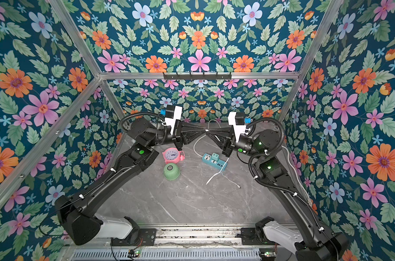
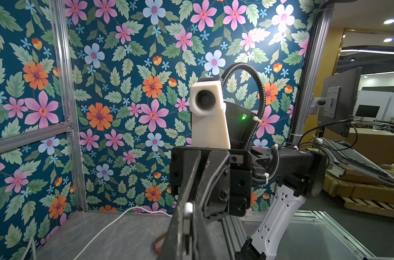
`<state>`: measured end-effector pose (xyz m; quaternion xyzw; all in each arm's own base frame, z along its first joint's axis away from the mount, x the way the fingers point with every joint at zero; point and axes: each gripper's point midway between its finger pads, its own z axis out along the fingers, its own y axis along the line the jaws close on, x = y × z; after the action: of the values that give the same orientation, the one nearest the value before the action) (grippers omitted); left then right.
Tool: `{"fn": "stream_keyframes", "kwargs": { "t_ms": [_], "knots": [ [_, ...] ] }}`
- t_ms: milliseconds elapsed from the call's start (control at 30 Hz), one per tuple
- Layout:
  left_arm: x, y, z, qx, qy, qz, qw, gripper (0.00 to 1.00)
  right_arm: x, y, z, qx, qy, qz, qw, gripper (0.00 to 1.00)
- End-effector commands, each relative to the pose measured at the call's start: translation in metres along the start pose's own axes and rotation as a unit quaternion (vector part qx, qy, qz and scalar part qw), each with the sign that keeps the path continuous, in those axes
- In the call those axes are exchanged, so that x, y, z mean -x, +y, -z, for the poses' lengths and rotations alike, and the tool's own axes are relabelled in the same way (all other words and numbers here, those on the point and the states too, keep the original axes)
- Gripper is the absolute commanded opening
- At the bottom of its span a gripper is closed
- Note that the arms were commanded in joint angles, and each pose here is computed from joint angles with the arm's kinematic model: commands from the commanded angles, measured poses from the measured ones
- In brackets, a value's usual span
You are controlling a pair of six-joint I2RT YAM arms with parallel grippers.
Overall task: Charge the cordless meat grinders
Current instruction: Pick up the charging cable from the center of the board, then adjust the socket at the center of the board.
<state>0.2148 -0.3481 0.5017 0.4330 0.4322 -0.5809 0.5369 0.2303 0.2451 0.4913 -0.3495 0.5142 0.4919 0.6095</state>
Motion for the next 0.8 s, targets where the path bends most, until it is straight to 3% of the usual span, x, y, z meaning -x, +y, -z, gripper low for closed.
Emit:
{"fn": "stream_keyframes", "kwargs": {
  "t_ms": [0,133,167,267,333,433,533,667,767],
  "knots": [
    [-0.002,0.005,0.0,0.013,0.0,0.004,1.0,0.0,0.014,0.016,0.0,0.038,-0.021,0.021,0.999,0.05],
    [-0.003,0.006,0.0,0.015,0.001,0.008,1.0,0.0,0.012,0.016,0.0,0.04,-0.02,0.018,0.999,0.0],
    [-0.003,0.007,0.0,0.019,0.0,0.009,1.0,0.14,0.011,0.016,0.0,0.037,-0.019,0.018,0.999,0.0],
    [-0.006,0.015,0.005,0.051,-0.008,0.01,0.999,0.66,0.002,0.005,0.004,0.0,-0.01,0.013,1.0,0.0],
    [-0.009,0.022,0.013,0.089,-0.021,0.0,0.996,0.86,-0.022,-0.012,0.011,-0.051,0.029,-0.006,0.998,0.0],
    [-0.021,0.044,0.038,0.188,-0.046,-0.012,0.981,0.92,-0.075,-0.048,0.032,-0.161,0.117,-0.028,0.98,0.0],
    [-0.046,0.08,0.069,0.315,-0.045,0.013,0.948,0.92,-0.134,-0.077,0.061,-0.246,0.228,-0.053,0.941,0.0],
    [-0.112,0.128,0.1,0.445,0.039,0.081,0.891,0.9,-0.195,-0.096,0.105,-0.325,0.366,-0.077,0.869,0.0],
    [-0.163,0.135,0.106,0.45,0.093,0.09,0.884,0.86,-0.219,-0.098,0.126,-0.333,0.446,-0.075,0.828,0.0]
  ]
}}
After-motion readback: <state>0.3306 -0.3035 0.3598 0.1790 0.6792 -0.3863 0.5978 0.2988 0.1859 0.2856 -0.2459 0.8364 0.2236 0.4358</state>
